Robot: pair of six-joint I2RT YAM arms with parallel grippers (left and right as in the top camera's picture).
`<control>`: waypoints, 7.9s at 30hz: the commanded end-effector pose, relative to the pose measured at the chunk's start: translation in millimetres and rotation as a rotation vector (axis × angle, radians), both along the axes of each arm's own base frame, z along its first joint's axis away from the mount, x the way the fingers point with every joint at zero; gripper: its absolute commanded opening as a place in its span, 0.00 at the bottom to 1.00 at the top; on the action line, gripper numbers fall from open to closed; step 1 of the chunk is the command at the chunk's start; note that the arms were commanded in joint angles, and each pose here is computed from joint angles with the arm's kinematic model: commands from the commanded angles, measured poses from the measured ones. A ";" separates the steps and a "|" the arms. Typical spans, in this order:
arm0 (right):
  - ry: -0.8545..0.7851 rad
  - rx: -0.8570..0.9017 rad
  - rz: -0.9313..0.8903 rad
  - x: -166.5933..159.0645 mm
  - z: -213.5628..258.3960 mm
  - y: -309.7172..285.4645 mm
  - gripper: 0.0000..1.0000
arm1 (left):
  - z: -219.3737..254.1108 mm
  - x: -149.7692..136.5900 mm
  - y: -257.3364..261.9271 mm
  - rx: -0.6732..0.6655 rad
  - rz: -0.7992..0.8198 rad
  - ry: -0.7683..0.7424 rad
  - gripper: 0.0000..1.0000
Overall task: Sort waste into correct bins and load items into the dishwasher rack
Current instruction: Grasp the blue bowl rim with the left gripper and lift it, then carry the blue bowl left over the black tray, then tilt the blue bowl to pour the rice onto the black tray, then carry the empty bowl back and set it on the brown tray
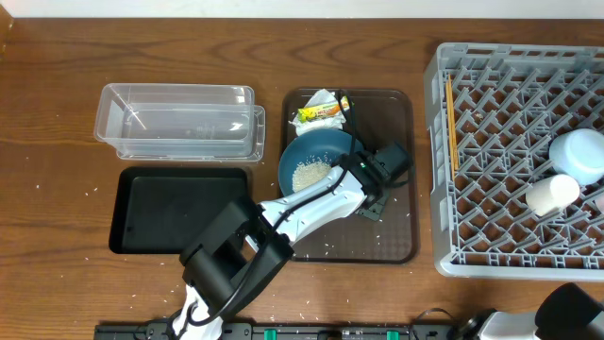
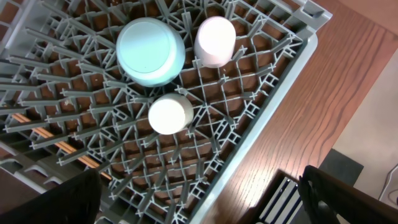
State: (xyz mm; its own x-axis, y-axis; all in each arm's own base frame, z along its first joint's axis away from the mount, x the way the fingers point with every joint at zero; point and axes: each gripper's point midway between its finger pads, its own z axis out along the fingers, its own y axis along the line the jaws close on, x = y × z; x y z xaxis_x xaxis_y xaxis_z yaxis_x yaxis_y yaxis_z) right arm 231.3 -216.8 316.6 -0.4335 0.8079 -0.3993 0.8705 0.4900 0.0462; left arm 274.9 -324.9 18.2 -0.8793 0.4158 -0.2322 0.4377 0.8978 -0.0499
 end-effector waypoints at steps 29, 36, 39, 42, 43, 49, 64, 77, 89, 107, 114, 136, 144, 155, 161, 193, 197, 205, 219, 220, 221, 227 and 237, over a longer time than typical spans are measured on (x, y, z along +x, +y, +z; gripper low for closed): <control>-0.003 0.005 -0.020 -1.9 -0.6 -1.7 0.99 | 123.3 2.2 5.1 -0.197 0.111 -0.117 0.06; -0.003 0.005 -0.020 -1.9 -0.6 -1.7 0.99 | 170.5 7.4 51.1 -0.250 0.256 -0.141 0.06; -0.003 0.005 -0.020 -1.9 -0.6 -1.7 0.99 | 179.2 12.2 72.4 -0.245 0.304 -0.146 0.06; -0.003 0.005 -0.021 -1.9 -0.6 -1.7 0.99 | 183.8 16.6 92.1 -0.239 0.366 -0.142 0.06; -0.003 0.005 -0.020 -1.9 -0.6 -1.7 0.99 | 184.6 18.3 98.2 -0.239 0.392 -0.139 0.06; -0.003 0.005 -0.020 -1.9 -0.6 -1.7 0.99 | 185.2 27.4 124.7 -0.275 0.491 -0.076 0.06; -0.003 0.005 -0.021 -1.9 -0.6 -1.7 0.99 | 230.0 35.7 189.6 -0.481 0.627 -0.062 0.06; -0.003 0.005 -0.021 -1.9 -0.6 -1.7 0.99 | 219.6 24.6 232.0 -0.525 0.767 -0.044 0.06; -0.003 0.005 -0.020 -1.9 -0.6 -1.7 0.99 | 212.1 36.5 235.9 -0.721 0.764 0.015 0.06; -0.003 0.005 -0.020 -1.9 -0.6 -1.7 0.99 | 214.8 30.4 286.8 -1.025 0.821 0.072 0.06; -0.003 0.005 -0.020 -1.9 -0.6 -1.7 0.99 | 217.2 26.6 298.0 -1.105 0.817 0.064 0.06; -0.003 0.005 -0.021 -1.9 -0.6 -1.7 0.99 | 253.1 21.1 327.0 -1.344 0.804 0.007 0.06; -0.003 0.005 -0.020 -1.9 -0.6 -1.7 0.99 | 256.3 20.3 332.2 -1.367 0.810 -0.004 0.06; -0.003 0.005 -0.020 -1.9 -0.6 -1.7 0.99 | 249.2 17.2 357.7 -1.355 0.924 -0.034 0.06; -0.003 0.005 -0.020 -1.9 -0.6 -1.7 0.99 | 252.5 15.3 357.5 -1.387 0.920 -0.024 0.06; -0.003 0.005 -0.021 -1.9 -0.6 -1.7 0.99 | 291.3 -2.8 315.4 -1.508 0.716 0.014 0.07; -0.003 0.005 -0.021 -1.9 -0.6 -1.7 0.99 | 287.2 -7.7 290.3 -1.378 0.691 0.020 0.06; -0.003 0.005 -0.020 -1.9 -0.6 -1.7 0.99 | 290.4 1.0 237.5 -1.138 0.570 -0.096 0.06; -0.003 0.005 -0.021 -1.9 -0.6 -1.7 0.99 | 255.1 18.1 94.0 -0.741 0.234 -0.372 0.07; -0.003 0.005 -0.021 -1.9 -0.6 -1.7 0.99 | 248.1 19.5 87.0 -0.698 0.219 -0.396 0.07; -0.003 0.005 -0.021 -1.9 -0.6 -1.7 0.99 | 240.0 20.1 78.7 -0.655 0.193 -0.416 0.07; -0.003 0.005 -0.020 -1.9 -0.6 -1.7 0.99 | 194.9 15.4 26.0 -0.575 0.072 -0.378 0.07; -0.003 0.005 -0.020 -1.9 -0.6 -1.7 0.99 | 112.3 21.2 -0.6 -0.431 -0.019 -0.284 0.07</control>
State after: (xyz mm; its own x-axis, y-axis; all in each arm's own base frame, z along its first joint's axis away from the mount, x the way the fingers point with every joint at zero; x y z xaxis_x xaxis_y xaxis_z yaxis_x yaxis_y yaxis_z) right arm 231.3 -216.8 316.6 -0.4335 0.8079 -0.3993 0.8705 0.4900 0.0462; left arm 287.5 -323.0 129.1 -0.7872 0.2082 -0.5804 0.4690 0.8134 -0.3442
